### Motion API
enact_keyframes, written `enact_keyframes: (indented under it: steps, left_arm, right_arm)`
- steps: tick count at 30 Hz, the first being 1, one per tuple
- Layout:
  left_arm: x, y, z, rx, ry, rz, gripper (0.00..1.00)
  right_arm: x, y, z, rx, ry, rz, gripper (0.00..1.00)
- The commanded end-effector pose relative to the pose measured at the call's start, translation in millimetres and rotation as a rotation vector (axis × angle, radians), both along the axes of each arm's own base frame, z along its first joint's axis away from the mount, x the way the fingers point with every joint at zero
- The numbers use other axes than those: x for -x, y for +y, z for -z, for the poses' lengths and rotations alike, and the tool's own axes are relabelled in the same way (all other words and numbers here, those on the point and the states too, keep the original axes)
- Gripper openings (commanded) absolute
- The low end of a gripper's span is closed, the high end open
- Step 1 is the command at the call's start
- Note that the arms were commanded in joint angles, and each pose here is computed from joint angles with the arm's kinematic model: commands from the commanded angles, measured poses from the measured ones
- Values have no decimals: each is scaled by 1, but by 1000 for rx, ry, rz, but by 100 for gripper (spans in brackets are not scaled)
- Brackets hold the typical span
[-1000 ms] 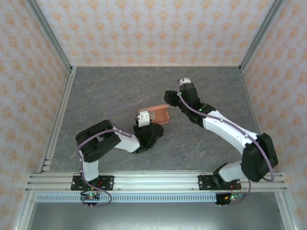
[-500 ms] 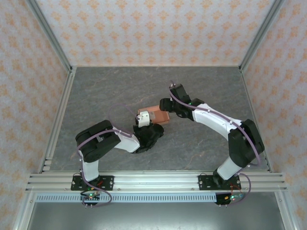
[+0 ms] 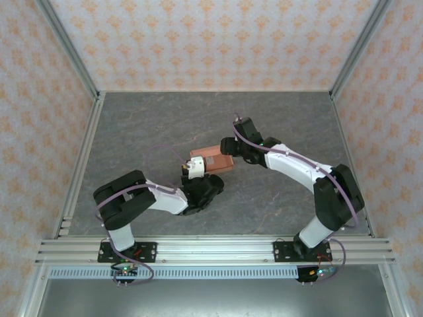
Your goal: Fold the paper box
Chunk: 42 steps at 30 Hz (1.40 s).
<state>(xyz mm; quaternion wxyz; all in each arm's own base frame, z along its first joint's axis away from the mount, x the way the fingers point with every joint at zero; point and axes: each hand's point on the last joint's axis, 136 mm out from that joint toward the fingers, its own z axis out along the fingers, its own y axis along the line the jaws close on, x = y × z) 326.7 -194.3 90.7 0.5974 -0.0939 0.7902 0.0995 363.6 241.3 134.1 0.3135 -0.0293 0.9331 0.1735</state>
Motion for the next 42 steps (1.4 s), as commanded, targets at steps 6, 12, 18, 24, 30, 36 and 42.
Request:
enact_keyframes:
  steps: [6,12,18,24,30,36,42]
  left_arm:
    - [20,1,2,2,122,111,45]
    - [36,-2,-3,0,225,232,46]
    - [58,-12,-11,4,372,383,47]
    - [77,-20,-43,75,397,528,50]
    - [69,-15,-85,178,377,554,54]
    - [24,-1,-88,304,411,438,55]
    - [-17,13,-64,401,458,341,54]
  right_arm:
    - [4,-6,16,27,23,28,58]
    - [4,-9,18,38,24,34,57]
    - [3,-11,18,50,17,39,57]
    - [3,-10,22,55,22,35,57]
    - [3,-10,22,52,22,35,57]
    - [1,-7,23,48,23,30,56]
    - [0,-5,26,51,30,24,56]
